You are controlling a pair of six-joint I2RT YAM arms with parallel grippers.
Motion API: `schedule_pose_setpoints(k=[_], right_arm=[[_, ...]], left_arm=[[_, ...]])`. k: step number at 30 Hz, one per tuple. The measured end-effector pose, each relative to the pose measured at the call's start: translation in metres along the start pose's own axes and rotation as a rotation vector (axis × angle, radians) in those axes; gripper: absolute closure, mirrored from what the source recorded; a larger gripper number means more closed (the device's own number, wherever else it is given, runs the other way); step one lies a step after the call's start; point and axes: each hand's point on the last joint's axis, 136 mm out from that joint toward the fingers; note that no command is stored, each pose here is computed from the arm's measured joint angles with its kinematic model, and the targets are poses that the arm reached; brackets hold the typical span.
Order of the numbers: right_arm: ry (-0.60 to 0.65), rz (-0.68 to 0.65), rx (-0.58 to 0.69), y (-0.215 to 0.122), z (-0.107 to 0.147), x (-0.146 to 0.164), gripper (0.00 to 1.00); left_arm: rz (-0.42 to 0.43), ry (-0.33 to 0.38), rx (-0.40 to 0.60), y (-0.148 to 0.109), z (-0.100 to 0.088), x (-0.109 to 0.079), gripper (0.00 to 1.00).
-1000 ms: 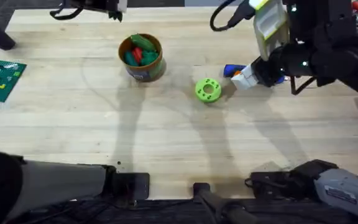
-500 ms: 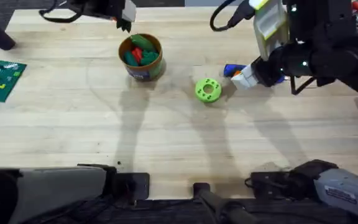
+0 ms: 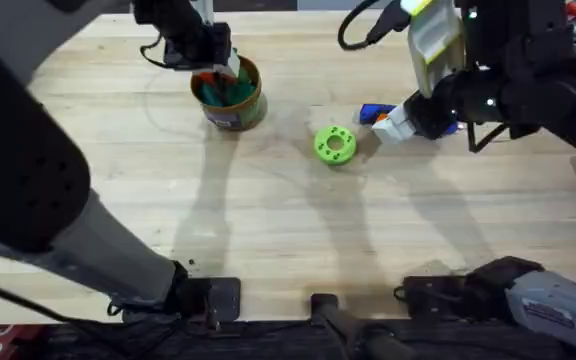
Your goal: Pick up the gripper from the table and insert it into the empty holder that is missing its gripper. Then pick up a screw, insert it into the mounting hole, and use the screwdriver to tighten it. Finally, clean up the table by picking up the vegetable and placing it into the bucket.
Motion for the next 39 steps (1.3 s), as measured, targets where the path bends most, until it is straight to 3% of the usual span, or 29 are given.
schedule_pose_setpoints(k=[15, 19, 23, 24, 32, 39], right_arm=[[0.000, 0.000, 0.000, 0.000, 0.000, 0.000, 0.025], [0.000, 0.000, 0.000, 0.000, 0.000, 0.000, 0.025], [0.000, 0.000, 0.000, 0.000, 0.000, 0.000, 0.025], [0.000, 0.000, 0.000, 0.000, 0.000, 0.000, 0.025], [0.000, 0.000, 0.000, 0.000, 0.000, 0.000, 0.025], [0.000, 0.000, -0.001, 0.000, 0.000, 0.000, 0.025]], left_arm=[[0.012, -0.025, 0.038, 0.003, 0.008, -0.002, 0.943], [0.005, -0.045, 0.042, -0.007, 0.013, -0.003, 0.666], [-0.014, -0.059, -0.022, -0.031, 0.007, -0.004, 0.143], [-0.019, -0.058, -0.042, -0.039, 0.006, -0.004, 0.098], [-0.044, -0.053, -0.136, -0.101, 0.020, -0.014, 0.082], [-0.062, -0.013, -0.214, -0.163, 0.054, -0.028, 0.080]])
Point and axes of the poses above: each hand's point on the last joint's axis, 136 mm out from that joint toward the fingers, its own y axis out along the fingers, its own x axis along the line the jaws close on, z = x × y, and after that the axes turned 12 degrees about y, right-handed
